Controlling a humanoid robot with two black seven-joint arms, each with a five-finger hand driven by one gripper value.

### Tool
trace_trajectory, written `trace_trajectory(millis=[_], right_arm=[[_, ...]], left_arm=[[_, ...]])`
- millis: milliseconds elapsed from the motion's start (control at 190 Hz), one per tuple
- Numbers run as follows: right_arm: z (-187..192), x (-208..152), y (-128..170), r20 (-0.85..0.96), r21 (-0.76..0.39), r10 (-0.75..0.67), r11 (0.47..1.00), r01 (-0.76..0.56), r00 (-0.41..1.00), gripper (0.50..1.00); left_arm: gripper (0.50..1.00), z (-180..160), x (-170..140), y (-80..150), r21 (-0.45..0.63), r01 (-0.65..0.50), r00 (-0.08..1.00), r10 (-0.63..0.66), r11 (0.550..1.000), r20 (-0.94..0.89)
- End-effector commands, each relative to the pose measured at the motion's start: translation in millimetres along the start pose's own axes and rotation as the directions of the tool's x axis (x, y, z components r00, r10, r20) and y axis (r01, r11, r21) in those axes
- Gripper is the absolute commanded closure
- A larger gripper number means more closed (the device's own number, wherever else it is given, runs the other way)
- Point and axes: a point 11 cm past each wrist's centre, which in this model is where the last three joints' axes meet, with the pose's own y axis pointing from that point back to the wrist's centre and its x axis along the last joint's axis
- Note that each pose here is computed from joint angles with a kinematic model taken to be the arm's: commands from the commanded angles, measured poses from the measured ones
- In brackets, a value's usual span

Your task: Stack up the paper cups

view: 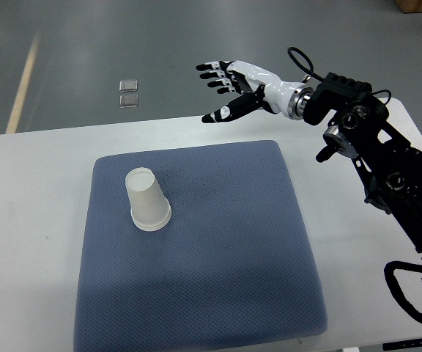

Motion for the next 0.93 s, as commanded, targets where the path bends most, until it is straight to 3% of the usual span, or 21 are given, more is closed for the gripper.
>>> trace_trajectory(millis=[0, 148, 322, 543, 922], right_arm=[[29, 22, 11, 0.205, -0.026, 0.158, 0.987, -0.155, 0.966, 0.589], [52, 37, 22, 0.431, -0.081, 0.326, 0.943, -0.324, 0.841, 0.589], [73, 41, 35, 0.485, -0.094, 0.414, 0.901, -0.424, 0.77, 0.585], [90, 36, 44, 0.548, -0.076, 0.421, 0.886, -0.458, 0.723, 0.574], [137, 13, 65, 0.632, -0.175, 0.432, 0.888, -0.425, 0.644, 0.574]], left_arm=[[0.5, 0, 0, 0, 0.0, 0.0, 1.0, 0.0, 1.0, 0.0], [0.5, 0, 0, 0, 0.0, 0.0, 1.0, 0.0, 1.0, 0.0], [0.5, 0, 0, 0, 0.001, 0.0, 1.0, 0.0, 1.0, 0.0], [0.5, 0, 0, 0, 0.0, 0.0, 1.0, 0.0, 1.0, 0.0], [0.5, 0, 0, 0, 0.0, 0.0, 1.0, 0.0, 1.0, 0.0]])
